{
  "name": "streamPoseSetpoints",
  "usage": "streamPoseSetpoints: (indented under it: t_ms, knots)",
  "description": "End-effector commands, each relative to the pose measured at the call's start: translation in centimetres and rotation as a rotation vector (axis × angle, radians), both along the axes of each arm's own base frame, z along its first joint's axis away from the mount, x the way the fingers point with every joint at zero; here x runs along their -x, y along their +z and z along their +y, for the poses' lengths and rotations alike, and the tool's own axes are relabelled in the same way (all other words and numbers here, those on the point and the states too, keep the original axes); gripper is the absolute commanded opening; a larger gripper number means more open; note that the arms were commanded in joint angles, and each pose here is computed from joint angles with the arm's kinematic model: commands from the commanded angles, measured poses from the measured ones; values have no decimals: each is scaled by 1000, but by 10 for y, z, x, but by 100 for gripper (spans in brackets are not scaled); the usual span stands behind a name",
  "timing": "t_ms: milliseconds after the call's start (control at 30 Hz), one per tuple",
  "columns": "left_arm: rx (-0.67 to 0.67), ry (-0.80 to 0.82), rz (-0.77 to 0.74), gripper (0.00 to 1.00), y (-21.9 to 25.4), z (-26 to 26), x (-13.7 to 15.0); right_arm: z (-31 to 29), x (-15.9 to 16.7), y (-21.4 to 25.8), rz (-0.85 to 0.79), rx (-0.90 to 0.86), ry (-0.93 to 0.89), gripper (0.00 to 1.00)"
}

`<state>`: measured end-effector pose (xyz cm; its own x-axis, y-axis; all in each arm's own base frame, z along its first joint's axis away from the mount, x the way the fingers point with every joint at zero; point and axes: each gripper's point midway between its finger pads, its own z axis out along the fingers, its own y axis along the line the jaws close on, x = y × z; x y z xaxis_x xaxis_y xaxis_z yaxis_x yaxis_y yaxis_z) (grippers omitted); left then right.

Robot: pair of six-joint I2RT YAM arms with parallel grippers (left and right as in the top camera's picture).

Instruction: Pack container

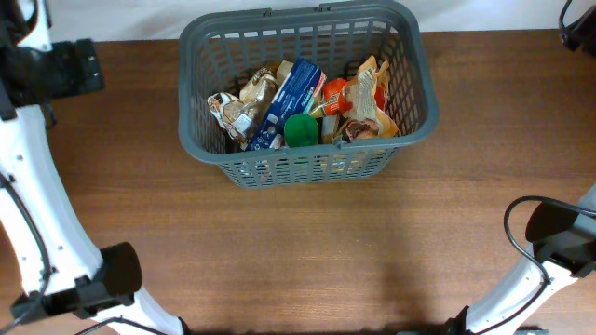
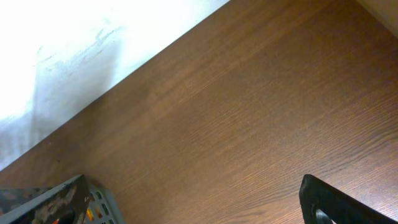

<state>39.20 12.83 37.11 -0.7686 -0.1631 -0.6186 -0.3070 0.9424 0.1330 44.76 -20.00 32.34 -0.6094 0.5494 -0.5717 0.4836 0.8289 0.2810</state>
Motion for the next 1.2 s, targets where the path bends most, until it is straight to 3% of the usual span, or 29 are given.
streamPoseSetpoints:
  t_ms: [0,133,333,667,867,1033,1167]
  knots:
    - [22,82,18,99,-8,20,9,1,-2,-3,2,-7,9,99]
    - [26,88,34,99,-13,22,10,11,2,15,-30,11,23,99]
    - [26,88,35,99,-13,22,11,74,33,98,-203,90,120,99]
    - [26,88,35,99,-13,22,10,187,135,210,-511,175,335,99]
    - [26,88,35,99,-13,22,10,146,202,256,-687,456,77,99]
    - [26,88,35,99,-13,22,10,130,247,242,-874,541,-89,99]
    - [26,88,35,99,-13,22,10,130,264,159,-897,546,-105,99]
